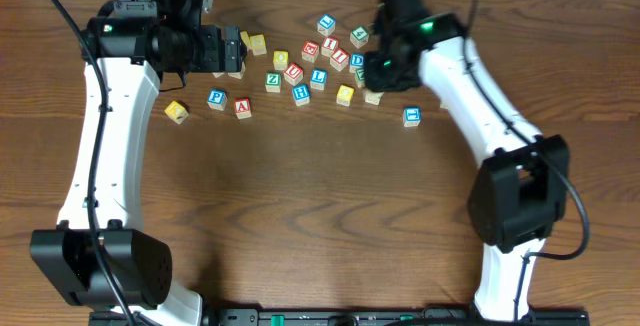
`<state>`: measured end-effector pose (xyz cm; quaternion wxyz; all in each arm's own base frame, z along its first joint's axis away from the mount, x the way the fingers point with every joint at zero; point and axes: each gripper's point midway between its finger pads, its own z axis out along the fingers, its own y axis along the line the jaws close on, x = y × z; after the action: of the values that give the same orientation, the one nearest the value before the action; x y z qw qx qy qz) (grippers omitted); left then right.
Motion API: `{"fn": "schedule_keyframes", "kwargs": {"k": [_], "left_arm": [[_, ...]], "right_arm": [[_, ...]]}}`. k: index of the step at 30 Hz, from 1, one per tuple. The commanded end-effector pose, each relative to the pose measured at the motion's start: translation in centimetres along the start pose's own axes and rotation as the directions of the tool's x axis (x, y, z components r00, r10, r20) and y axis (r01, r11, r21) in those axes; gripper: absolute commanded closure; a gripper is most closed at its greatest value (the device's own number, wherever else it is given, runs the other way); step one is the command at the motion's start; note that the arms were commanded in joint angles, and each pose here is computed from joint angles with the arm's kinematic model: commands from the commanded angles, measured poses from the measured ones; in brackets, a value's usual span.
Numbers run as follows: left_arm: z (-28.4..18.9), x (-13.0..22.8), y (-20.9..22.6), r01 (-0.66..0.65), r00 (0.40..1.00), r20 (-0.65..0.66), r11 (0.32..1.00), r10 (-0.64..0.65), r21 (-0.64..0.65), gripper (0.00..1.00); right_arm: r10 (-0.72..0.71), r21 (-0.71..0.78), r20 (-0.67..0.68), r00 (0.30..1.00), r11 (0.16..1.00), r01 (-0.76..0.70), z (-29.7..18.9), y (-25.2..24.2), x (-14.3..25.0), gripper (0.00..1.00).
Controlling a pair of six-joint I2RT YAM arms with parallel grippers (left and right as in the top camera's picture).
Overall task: Spell out CORL
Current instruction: 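Lower the right gripper, grasp the yellow C block and lift it, then carry the C block to the open table area and release it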
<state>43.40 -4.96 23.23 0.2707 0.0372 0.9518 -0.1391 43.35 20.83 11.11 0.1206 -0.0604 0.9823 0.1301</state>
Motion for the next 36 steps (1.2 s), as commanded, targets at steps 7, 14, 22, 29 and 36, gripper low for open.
{"fn": "schedule_keyframes", "kwargs": {"k": [7,14,22,29,36], "left_arm": [[-0.4,-0.7,-0.3,-0.017,1.0,0.018,1.0,0.017,0.014,0.02],[-0.4,-0.7,-0.3,-0.017,1.0,0.018,1.0,0.017,0.014,0.02],[-0.4,-0.7,-0.3,-0.017,1.0,0.018,1.0,0.017,0.014,0.02],[-0.4,-0.7,-0.3,-0.017,1.0,0.018,1.0,0.017,0.014,0.02],[-0.4,-0.7,-0.3,-0.017,1.0,0.018,1.0,0.017,0.014,0.02]], "right_arm": [[0.078,0.172,-0.021,0.997,0.982,-0.073,4.7,7.1,5.2,0.88],[0.192,0.236,0.035,0.981,0.952,-0.195,7.9,9.3,7.1,0.87],[0.195,0.215,0.043,0.98,0.956,-0.2,10.3,11.2,7.9,0.85],[0.22,0.231,0.031,0.975,0.947,-0.222,11.7,11.1,8.8,0.83],[0.215,0.226,0.027,0.976,0.95,-0.216,11.8,11.5,9.0,0.68]]}}
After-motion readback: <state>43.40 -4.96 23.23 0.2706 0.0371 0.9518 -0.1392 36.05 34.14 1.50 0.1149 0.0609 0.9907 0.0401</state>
